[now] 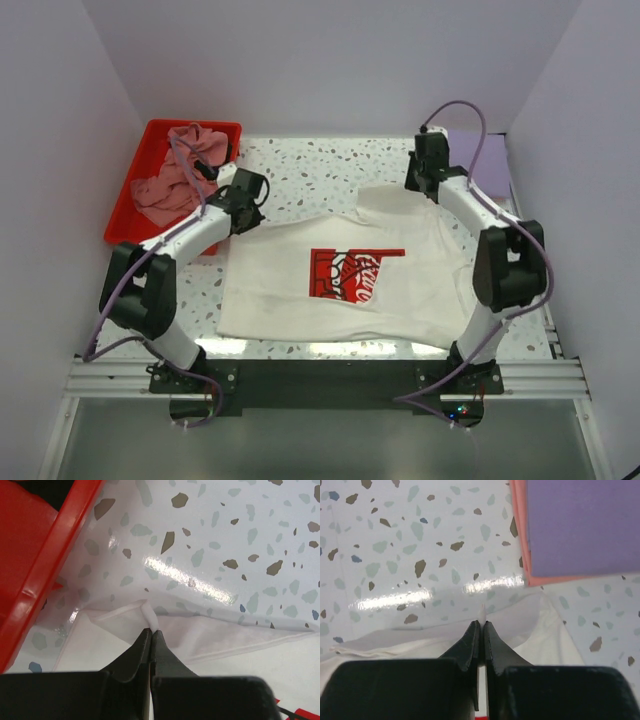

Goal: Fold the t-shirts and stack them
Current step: Fold the tshirt

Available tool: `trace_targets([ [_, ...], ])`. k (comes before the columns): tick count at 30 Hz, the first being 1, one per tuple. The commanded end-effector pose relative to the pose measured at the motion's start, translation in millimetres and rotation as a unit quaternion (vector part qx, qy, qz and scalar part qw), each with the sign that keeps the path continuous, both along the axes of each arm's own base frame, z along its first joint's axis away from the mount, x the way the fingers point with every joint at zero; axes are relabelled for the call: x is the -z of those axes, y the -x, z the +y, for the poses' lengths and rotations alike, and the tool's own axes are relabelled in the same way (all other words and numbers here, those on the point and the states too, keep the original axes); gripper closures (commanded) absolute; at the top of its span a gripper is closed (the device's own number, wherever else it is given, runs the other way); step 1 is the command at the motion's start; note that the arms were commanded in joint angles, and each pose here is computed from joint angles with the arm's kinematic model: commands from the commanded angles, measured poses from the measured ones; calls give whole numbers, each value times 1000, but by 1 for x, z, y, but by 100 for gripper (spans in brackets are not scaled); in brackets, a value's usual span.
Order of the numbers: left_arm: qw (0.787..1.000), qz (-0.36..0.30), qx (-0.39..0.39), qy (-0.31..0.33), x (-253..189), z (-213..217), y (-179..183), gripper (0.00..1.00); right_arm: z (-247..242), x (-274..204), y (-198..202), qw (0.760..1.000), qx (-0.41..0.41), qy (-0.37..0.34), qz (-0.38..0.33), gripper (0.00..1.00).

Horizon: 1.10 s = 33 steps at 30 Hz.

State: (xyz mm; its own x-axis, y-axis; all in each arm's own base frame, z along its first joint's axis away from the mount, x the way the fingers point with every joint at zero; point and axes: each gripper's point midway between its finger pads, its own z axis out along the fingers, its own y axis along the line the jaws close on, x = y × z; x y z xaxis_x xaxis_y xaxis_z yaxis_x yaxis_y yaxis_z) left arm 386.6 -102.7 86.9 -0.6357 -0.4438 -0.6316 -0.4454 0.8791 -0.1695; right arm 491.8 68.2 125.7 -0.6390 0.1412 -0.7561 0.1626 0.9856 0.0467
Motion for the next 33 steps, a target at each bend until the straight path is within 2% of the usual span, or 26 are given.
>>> trace_targets([
  [1, 999, -30, -8, 16, -15, -1, 8, 100, -7, -11, 25, 999, 21, -17, -20, 100],
  [9, 998, -47, -13, 31, -22, 5, 46, 100, -35, -56, 110, 998, 58, -11, -37, 100],
  [14, 998, -50, -12, 40, -18, 7, 69, 100, -53, -63, 155, 996, 81, 3, -35, 100],
  [22, 998, -40, -19, 39, -9, 16, 96, 100, -60, -57, 201, 997, 78, 3, -17, 100],
  [33, 999, -26, -29, 32, 1, 27, 117, 100, -77, -64, 251, 993, 114, 15, 22, 100],
])
